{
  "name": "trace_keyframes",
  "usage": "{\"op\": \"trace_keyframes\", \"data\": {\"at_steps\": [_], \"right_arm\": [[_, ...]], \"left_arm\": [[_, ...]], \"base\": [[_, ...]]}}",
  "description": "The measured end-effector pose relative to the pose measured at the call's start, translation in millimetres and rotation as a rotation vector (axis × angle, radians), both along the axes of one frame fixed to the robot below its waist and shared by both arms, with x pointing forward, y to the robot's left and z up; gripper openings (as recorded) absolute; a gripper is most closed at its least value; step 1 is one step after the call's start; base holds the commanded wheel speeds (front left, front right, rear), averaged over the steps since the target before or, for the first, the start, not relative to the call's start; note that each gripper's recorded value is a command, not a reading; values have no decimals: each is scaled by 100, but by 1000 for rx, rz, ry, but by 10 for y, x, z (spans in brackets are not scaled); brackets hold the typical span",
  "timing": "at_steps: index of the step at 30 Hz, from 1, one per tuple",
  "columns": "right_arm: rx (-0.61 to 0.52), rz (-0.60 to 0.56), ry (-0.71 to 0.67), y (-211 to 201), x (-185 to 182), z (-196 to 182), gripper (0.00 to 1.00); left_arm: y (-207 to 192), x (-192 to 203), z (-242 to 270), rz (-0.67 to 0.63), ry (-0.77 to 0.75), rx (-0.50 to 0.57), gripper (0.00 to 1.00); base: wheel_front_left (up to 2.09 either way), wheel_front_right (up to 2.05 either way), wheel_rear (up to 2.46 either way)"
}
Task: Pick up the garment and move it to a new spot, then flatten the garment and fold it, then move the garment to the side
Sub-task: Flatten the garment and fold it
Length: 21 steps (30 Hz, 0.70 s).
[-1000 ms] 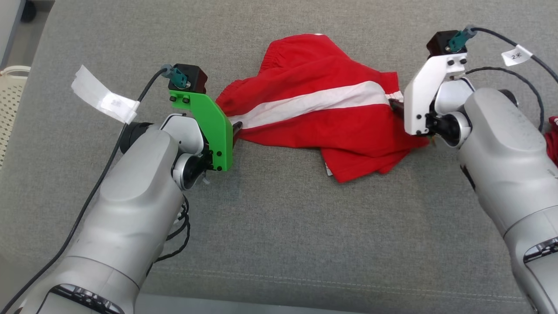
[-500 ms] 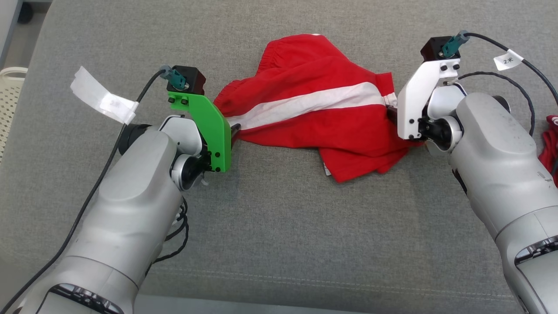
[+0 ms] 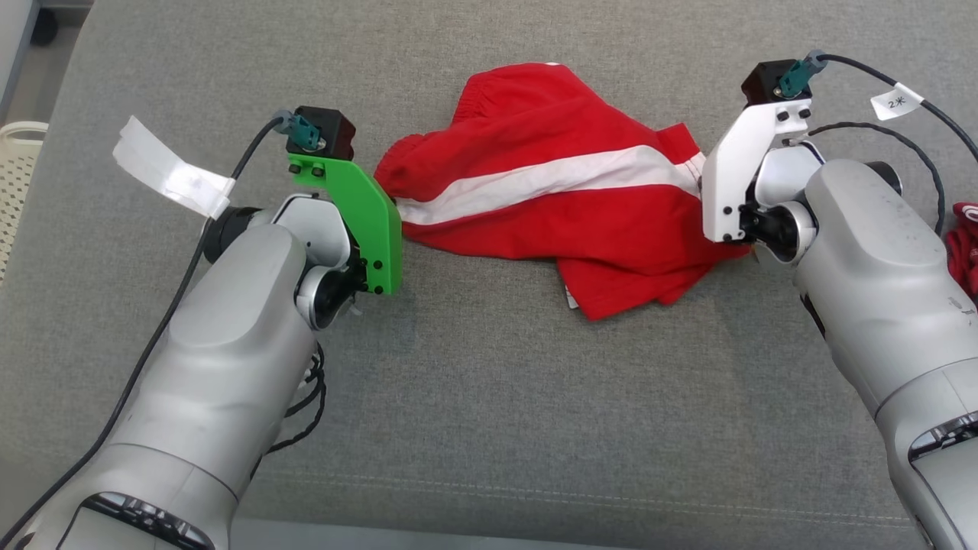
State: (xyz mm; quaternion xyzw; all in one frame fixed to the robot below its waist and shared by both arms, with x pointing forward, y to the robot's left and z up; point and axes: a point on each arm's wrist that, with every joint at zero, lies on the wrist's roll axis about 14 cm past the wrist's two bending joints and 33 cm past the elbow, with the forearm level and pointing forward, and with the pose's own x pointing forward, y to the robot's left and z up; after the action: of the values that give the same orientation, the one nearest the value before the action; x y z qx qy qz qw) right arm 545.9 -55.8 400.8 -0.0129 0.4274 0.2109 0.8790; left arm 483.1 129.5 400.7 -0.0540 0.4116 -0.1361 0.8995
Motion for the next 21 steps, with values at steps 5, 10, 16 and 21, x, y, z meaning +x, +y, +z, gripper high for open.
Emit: {"op": "trace_keyframes", "data": {"at_steps": [5, 10, 16, 21], "right_arm": [[21, -11, -80, -10, 127, 173, 0], [58, -25, -157, -4, 226, 418, 0], [96, -51, -225, -50, 254, 694, 0], [86, -58, -236, -120, 170, 770, 0]], "left_arm": [[3, 111, 120, 9, -75, 1, 0], [-29, 193, 293, 7, -144, -14, 0], [-109, 242, 539, 12, -213, -66, 0], [-76, 162, 572, -7, -180, -25, 0]], "base": [[0, 0, 0], [0, 0, 0], [0, 0, 0], [0, 0, 0]]}}
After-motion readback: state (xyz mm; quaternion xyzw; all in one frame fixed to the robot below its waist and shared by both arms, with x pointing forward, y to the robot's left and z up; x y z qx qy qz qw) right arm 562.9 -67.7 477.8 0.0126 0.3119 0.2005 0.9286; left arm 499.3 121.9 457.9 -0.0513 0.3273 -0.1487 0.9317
